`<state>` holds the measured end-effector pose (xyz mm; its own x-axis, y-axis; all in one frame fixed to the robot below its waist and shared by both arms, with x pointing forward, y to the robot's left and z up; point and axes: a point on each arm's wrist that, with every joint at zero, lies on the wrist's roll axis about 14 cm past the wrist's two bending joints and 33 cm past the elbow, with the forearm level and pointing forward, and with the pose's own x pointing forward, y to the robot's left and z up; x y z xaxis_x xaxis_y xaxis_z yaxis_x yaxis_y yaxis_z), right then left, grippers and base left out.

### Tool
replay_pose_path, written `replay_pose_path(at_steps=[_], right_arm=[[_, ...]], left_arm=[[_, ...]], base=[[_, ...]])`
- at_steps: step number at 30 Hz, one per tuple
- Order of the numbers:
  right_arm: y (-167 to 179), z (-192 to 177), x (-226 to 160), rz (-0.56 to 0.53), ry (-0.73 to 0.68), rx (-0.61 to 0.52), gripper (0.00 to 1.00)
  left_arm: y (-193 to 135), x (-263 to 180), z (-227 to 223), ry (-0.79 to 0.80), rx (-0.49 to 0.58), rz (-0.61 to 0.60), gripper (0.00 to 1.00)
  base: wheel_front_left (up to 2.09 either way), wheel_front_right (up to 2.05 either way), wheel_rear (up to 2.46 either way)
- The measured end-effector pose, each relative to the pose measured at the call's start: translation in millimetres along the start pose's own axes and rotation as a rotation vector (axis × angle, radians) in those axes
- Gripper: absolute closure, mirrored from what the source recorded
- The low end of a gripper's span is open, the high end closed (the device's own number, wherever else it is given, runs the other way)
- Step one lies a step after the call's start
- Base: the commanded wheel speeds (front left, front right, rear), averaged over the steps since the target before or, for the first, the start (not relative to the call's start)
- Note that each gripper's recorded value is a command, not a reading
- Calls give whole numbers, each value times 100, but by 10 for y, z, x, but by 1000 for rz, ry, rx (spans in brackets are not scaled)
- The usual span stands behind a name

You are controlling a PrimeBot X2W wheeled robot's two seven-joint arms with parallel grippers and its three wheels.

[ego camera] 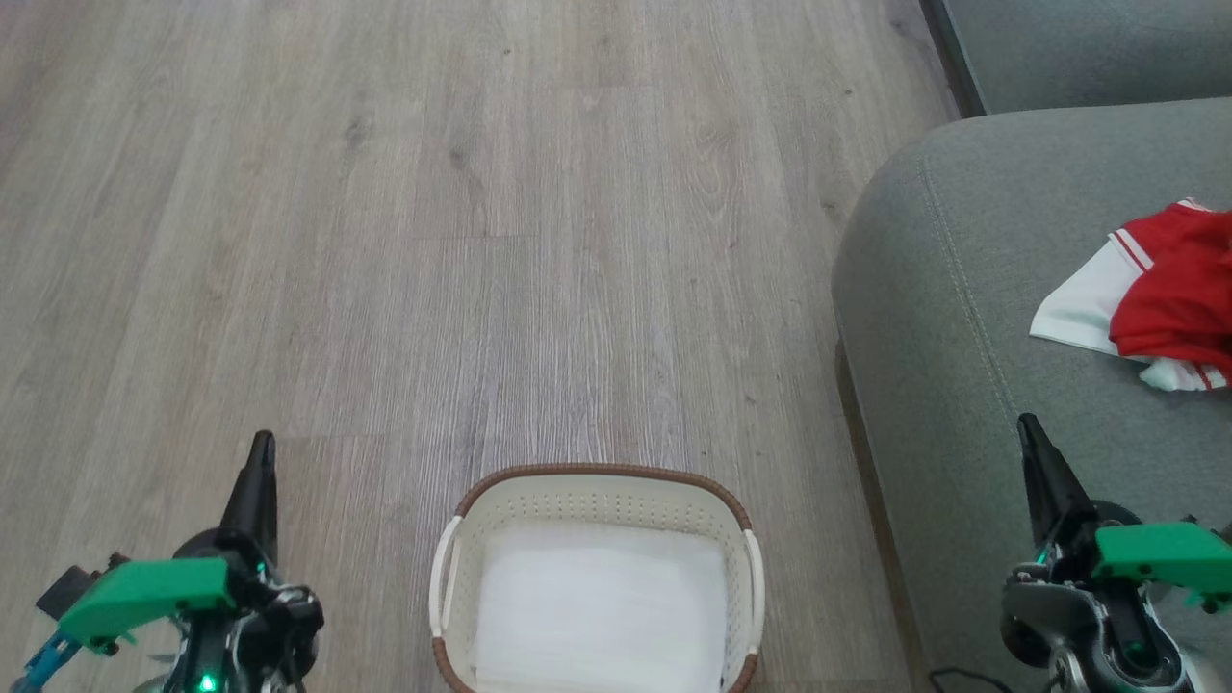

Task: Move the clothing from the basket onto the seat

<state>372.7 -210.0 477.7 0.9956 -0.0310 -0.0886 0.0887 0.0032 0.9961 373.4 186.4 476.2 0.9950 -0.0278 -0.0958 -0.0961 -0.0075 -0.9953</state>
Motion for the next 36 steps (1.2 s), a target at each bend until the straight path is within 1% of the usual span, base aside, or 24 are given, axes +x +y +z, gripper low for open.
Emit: replay_pose_path(at_steps=[36], right_arm=[[0, 5, -1, 0, -2, 2, 100]], left_arm=[[-20, 12, 6, -1, -4, -6, 100]], base=[[0, 0, 0]])
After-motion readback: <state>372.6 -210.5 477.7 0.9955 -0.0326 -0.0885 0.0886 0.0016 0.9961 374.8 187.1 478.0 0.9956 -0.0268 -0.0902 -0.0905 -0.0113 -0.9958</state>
